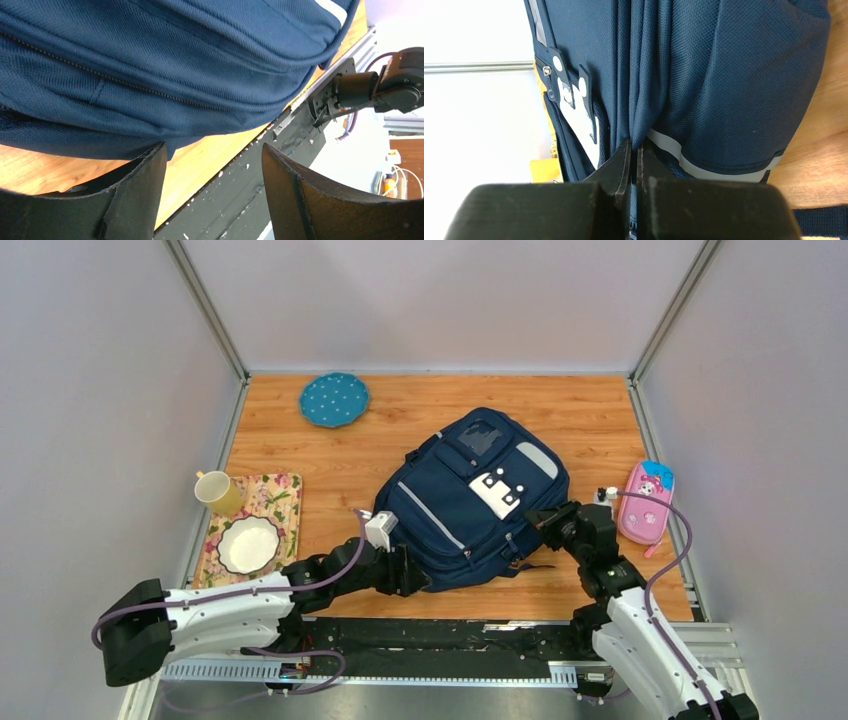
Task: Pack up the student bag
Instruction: Unzip the student bag at the center of the board.
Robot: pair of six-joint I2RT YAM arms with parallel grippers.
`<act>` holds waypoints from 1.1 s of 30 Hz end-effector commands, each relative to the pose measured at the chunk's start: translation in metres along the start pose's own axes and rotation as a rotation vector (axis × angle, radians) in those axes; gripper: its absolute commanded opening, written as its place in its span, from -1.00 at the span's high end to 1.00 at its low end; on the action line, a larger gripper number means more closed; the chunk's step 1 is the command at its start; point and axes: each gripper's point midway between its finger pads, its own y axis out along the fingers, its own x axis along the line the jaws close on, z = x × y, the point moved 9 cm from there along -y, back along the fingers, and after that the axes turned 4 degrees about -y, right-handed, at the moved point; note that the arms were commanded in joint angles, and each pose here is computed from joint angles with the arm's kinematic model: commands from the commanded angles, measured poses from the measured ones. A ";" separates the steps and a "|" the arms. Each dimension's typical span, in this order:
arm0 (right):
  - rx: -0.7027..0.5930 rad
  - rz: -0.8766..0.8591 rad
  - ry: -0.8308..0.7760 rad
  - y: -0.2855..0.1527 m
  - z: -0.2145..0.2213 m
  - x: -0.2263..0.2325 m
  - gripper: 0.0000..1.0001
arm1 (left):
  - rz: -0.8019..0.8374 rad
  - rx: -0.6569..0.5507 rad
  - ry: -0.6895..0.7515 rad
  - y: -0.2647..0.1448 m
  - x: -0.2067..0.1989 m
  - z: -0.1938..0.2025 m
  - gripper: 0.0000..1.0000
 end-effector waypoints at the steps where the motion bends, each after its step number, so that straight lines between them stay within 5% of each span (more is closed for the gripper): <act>1: 0.120 -0.083 -0.025 -0.011 0.011 0.013 1.00 | -0.001 -0.090 -0.029 0.011 -0.004 -0.018 -0.53; 10: 0.163 -0.087 -0.022 -0.027 0.025 0.004 1.00 | -0.093 -0.155 -0.041 0.002 0.041 -0.040 -0.54; 13: 0.135 -0.067 -0.069 -0.034 0.027 0.004 0.71 | -0.116 -0.184 -0.025 -0.006 0.048 -0.059 -0.55; 16: 0.159 -0.108 -0.107 -0.040 0.033 0.008 0.06 | -0.168 -0.203 0.014 -0.013 0.051 -0.076 -0.55; 17: 0.163 -0.114 -0.121 -0.042 0.034 0.010 -0.48 | -0.182 -0.196 0.021 -0.015 0.052 -0.078 -0.55; 18: 0.166 -0.095 -0.165 -0.044 0.034 0.008 -0.59 | -0.197 -0.217 0.031 -0.018 0.050 -0.086 -0.55; 27: -0.083 0.010 -0.345 -0.076 -0.011 0.036 -0.92 | -0.251 -0.216 0.014 -0.041 0.057 -0.070 -0.55; 33: -0.025 0.097 -0.386 -0.059 -0.012 0.047 -0.99 | -0.170 -0.189 -0.017 -0.053 0.045 -0.062 -0.56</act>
